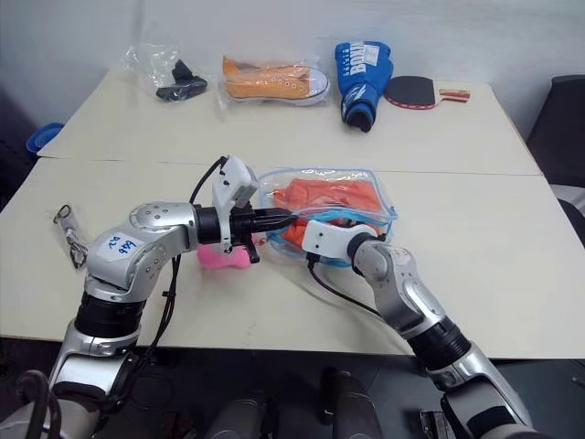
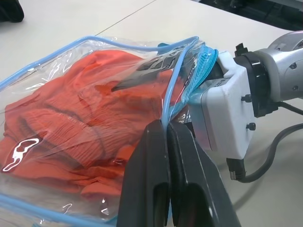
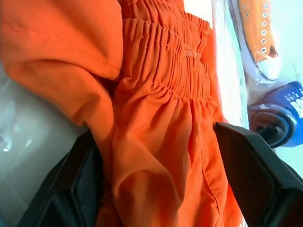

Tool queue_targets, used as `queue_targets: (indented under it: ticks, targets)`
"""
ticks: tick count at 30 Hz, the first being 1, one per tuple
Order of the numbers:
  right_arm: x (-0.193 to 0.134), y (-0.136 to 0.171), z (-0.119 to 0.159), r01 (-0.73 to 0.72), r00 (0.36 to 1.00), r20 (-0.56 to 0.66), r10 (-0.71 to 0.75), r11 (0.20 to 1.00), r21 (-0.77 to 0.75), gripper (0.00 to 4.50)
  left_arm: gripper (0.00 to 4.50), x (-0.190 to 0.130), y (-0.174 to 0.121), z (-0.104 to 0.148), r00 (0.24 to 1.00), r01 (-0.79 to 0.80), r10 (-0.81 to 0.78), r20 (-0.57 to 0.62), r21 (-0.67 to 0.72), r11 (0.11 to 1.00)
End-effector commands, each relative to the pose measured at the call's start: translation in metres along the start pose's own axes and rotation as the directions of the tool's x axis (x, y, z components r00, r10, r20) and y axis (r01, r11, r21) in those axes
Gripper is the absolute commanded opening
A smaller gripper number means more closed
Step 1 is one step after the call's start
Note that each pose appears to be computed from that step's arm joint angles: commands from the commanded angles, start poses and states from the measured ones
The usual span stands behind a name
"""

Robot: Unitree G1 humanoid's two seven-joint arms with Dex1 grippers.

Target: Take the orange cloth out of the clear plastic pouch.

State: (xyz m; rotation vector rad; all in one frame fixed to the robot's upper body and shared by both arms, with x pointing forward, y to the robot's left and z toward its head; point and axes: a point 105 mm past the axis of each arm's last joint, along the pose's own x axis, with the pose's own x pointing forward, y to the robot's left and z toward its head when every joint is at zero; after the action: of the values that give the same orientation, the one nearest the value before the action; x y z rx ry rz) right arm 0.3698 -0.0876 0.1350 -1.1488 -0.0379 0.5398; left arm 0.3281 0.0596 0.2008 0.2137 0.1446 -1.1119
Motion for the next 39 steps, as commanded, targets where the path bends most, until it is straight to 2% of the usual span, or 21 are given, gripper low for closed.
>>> queue_targets:
  ticks: [1, 8, 10, 13, 16, 19, 24, 29, 33, 35, 39]
  targets:
    - [0.001, 0.028, -0.032, -0.09, 0.99, -0.103, 0.095, 0.994, 0.055, 2.97, 0.0, -0.001, -0.004, 0.015, 0.999, 0.015, -0.018, 0.045, 0.048, 0.999]
    - [0.001, 0.026, -0.029, -0.084, 0.993, -0.073, 0.088, 0.995, 0.051, 0.45, 0.0, 0.002, -0.003, 0.013, 0.999, 0.004, -0.006, 0.042, 0.047, 0.999]
    - [0.0, 0.026, -0.024, -0.092, 0.994, -0.048, 0.094, 0.995, 0.043, 0.02, 0.0, 0.003, -0.002, 0.011, 0.999, -0.007, 0.005, 0.035, 0.048, 0.999]
    - [-0.005, 0.021, -0.007, -0.098, 0.995, 0.034, 0.096, 0.993, 0.058, 0.02, 0.0, 0.005, 0.002, 0.004, 0.999, -0.033, 0.033, 0.008, 0.063, 0.997]
    - [-0.02, 0.012, 0.013, -0.15, 0.984, 0.125, 0.128, 0.971, 0.188, 0.02, 0.0, 0.01, 0.011, -0.005, 0.995, -0.097, 0.097, -0.014, 0.046, 0.994]
    - [-0.037, 0.011, 0.026, -0.232, 0.962, 0.203, 0.182, 0.937, 0.26, 0.02, 0.0, 0.018, 0.025, -0.001, 0.985, -0.169, 0.17, 0.008, -0.017, 0.985]
    - [-0.052, 0.013, 0.027, -0.291, 0.945, 0.223, 0.241, 0.929, 0.228, 0.02, 0.0, 0.029, 0.041, 0.003, 0.969, -0.244, 0.246, 0.021, -0.057, 0.968]
    - [-0.049, 0.023, 0.024, -0.343, 0.927, 0.242, 0.286, 0.907, 0.243, 0.02, 0.0, 0.046, 0.024, 0.025, 0.984, -0.135, 0.14, 0.111, -0.055, 0.989]
    - [-0.04, 0.031, 0.025, -0.362, 0.919, 0.239, 0.315, 0.913, 0.189, 0.02, 0.0, 0.051, -0.001, 0.035, 0.989, 0.003, 0.0, 0.148, -0.023, 1.0]
    - [-0.035, 0.034, 0.025, -0.363, 0.915, 0.228, 0.333, 0.926, 0.102, 0.02, 0.0, 0.051, -0.008, 0.036, 0.988, 0.046, -0.043, 0.151, -0.015, 0.999]
    - [-0.033, 0.037, 0.028, -0.34, 0.908, 0.217, 0.359, 0.933, -0.119, 0.02, 0.0, 0.056, 0.001, 0.029, 0.994, -0.011, 0.01, 0.111, 0.004, 1.0]
